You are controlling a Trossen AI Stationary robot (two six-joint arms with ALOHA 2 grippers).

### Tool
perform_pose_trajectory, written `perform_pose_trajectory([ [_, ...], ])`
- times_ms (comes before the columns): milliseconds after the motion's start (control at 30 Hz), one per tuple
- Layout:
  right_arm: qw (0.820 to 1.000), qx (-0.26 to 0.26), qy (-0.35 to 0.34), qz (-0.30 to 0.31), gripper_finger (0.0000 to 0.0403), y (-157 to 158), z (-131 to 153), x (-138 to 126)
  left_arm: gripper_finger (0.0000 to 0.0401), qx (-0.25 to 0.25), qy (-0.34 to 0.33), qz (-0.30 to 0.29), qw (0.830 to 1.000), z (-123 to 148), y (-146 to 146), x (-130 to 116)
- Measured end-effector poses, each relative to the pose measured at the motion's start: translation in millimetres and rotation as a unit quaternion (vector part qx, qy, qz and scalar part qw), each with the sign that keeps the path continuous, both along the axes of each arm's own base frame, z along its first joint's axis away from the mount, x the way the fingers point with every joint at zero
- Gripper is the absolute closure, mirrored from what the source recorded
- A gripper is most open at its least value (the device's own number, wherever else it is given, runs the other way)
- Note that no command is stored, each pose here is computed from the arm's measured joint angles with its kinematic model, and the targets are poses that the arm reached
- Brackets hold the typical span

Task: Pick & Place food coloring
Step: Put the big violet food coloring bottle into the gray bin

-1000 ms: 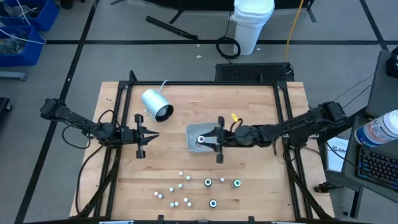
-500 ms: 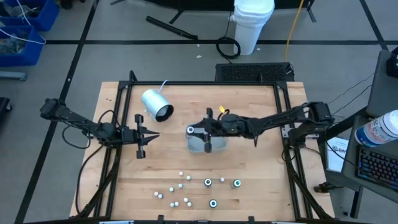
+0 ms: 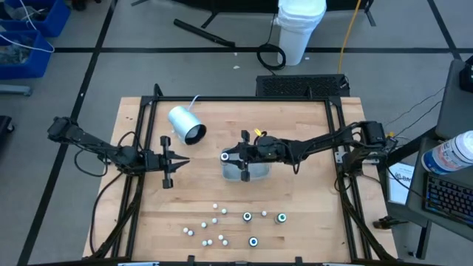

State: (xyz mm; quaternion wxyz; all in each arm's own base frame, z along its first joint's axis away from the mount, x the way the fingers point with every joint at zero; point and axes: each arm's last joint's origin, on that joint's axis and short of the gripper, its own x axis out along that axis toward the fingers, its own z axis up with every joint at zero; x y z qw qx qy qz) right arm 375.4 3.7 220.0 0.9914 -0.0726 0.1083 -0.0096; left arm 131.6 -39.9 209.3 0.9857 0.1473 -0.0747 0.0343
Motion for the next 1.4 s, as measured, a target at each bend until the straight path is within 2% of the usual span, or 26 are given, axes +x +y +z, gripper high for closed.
perform_pose_trajectory([
  [200, 0.999, -0.031, 0.010, 0.004, 0.0286, -3.1, -1.5, -0.4, 0.0364, 0.000, 0.000, 0.000, 1.000, 0.0, 0.0, 0.0],
  [467, 0.999, 0.026, 0.011, 0.035, 0.0285, -24.5, -2.0, -1.2, 0.0364, 0.000, 0.000, 0.000, 1.000, 0.0, 0.0, 0.0],
  [900, 0.999, 0.024, 0.027, 0.022, 0.0285, -28.2, -13.5, -7.2, 0.0364, 0.000, 0.000, 0.000, 1.000, 0.0, 0.0, 0.0],
  [1133, 0.999, 0.036, -0.020, 0.011, 0.0290, -27.7, -26.9, -20.5, 0.0364, 0.000, 0.000, 0.000, 1.000, 0.0, 0.0, 0.0],
  [1400, 0.999, 0.051, 0.004, -0.016, 0.0290, -26.1, -32.4, -21.9, 0.0364, -0.001, 0.000, 0.000, 1.000, 0.0, 0.0, 0.0],
])
